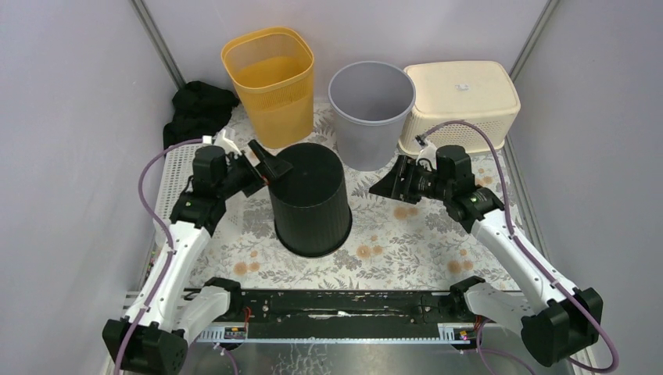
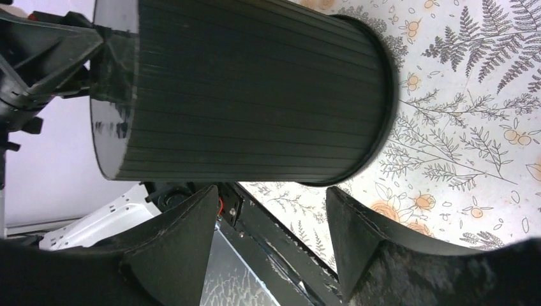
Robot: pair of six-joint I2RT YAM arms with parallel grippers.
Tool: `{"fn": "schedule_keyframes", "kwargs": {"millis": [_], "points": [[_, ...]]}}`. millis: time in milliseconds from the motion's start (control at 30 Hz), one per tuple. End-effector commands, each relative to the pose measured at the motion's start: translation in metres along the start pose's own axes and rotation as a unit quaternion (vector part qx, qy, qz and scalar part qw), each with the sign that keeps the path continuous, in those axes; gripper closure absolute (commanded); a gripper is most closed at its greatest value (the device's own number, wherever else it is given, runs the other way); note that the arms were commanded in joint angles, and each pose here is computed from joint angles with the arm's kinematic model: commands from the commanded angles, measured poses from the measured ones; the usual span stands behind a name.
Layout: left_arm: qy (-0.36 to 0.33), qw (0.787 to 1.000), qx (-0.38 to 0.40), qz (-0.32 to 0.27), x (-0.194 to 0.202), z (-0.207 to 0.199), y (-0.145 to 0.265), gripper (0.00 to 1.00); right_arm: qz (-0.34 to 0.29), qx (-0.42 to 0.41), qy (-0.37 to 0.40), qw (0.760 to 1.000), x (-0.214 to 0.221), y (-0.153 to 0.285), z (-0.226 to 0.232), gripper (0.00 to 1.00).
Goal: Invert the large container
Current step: Move the container to the center of the board.
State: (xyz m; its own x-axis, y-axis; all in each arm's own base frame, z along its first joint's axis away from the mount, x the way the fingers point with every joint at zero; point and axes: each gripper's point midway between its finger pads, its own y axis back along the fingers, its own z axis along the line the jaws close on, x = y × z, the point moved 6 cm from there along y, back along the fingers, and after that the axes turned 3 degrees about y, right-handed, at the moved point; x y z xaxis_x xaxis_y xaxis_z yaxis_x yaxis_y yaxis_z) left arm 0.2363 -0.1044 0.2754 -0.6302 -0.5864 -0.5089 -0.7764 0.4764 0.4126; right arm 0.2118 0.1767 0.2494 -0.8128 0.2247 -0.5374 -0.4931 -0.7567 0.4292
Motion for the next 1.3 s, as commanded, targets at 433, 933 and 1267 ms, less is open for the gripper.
{"fn": "schedule_keyframes", "kwargs": {"millis": [433, 933, 1267], "points": [[-0.054, 0.98, 0.16, 0.107, 0.077, -0.11, -0.134, 0.0, -0.143, 0.134, 0.121, 0.973, -0.035, 0.107, 0.04, 0.3], [-0.177, 0.944, 0.264, 0.083, 0.05, -0.197, -0.149, 0.0, -0.159, 0.046, 0.17, 0.971, -0.019, 0.134, 0.068, 0.27], [-0.171, 0.963, 0.206, -0.009, -0.01, -0.187, -0.08, 0.0, -0.098, -0.058, 0.204, 0.972, -0.013, 0.119, 0.086, 0.27]]}}
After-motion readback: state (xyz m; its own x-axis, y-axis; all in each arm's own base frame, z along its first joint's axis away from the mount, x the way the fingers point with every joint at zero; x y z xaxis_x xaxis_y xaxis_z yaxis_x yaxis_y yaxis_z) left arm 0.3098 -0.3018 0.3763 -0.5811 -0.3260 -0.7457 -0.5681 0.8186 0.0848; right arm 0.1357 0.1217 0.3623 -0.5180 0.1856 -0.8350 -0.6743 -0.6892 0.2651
